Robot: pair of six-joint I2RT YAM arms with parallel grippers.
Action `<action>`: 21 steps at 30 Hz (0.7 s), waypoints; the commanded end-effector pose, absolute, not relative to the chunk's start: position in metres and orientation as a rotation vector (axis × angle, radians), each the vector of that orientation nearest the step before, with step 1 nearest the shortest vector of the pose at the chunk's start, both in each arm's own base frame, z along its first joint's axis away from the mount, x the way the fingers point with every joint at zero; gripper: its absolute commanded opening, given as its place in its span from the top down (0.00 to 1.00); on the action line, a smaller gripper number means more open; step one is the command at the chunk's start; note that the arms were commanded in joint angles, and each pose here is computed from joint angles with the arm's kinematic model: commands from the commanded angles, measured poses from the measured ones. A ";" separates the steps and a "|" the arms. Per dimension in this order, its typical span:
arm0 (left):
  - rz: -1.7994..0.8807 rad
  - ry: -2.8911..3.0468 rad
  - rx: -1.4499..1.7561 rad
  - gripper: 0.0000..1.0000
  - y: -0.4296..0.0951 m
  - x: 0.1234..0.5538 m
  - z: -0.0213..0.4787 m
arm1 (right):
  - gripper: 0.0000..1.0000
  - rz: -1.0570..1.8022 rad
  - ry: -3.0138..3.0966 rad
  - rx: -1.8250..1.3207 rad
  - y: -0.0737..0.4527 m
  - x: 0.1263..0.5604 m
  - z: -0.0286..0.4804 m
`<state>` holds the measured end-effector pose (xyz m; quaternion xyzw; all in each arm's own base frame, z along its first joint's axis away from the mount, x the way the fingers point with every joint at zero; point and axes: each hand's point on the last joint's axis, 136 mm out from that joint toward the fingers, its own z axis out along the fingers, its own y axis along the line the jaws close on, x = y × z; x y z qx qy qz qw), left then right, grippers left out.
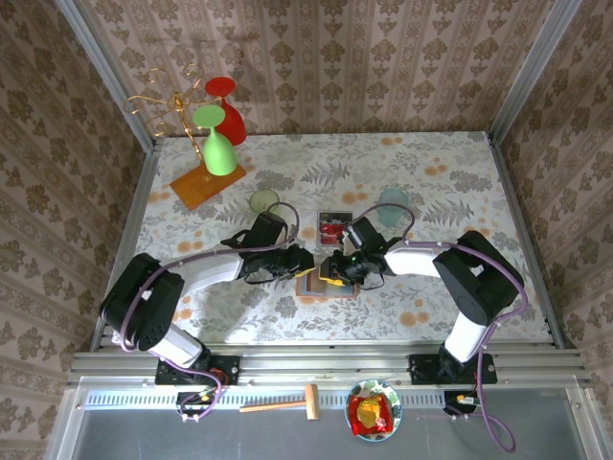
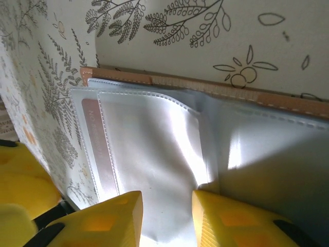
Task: Take the credit cards out of the card holder
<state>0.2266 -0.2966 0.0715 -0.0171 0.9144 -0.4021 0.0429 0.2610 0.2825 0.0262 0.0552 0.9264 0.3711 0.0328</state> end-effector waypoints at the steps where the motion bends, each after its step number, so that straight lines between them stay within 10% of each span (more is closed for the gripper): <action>1: -1.252 2.809 -0.071 0.74 -0.302 0.228 0.071 | 0.66 1.160 2.846 0.212 0.279 0.260 0.025; 21: -1.189 2.890 -0.093 0.71 -0.298 0.222 0.043 | 0.66 1.175 2.846 0.237 0.276 0.260 0.023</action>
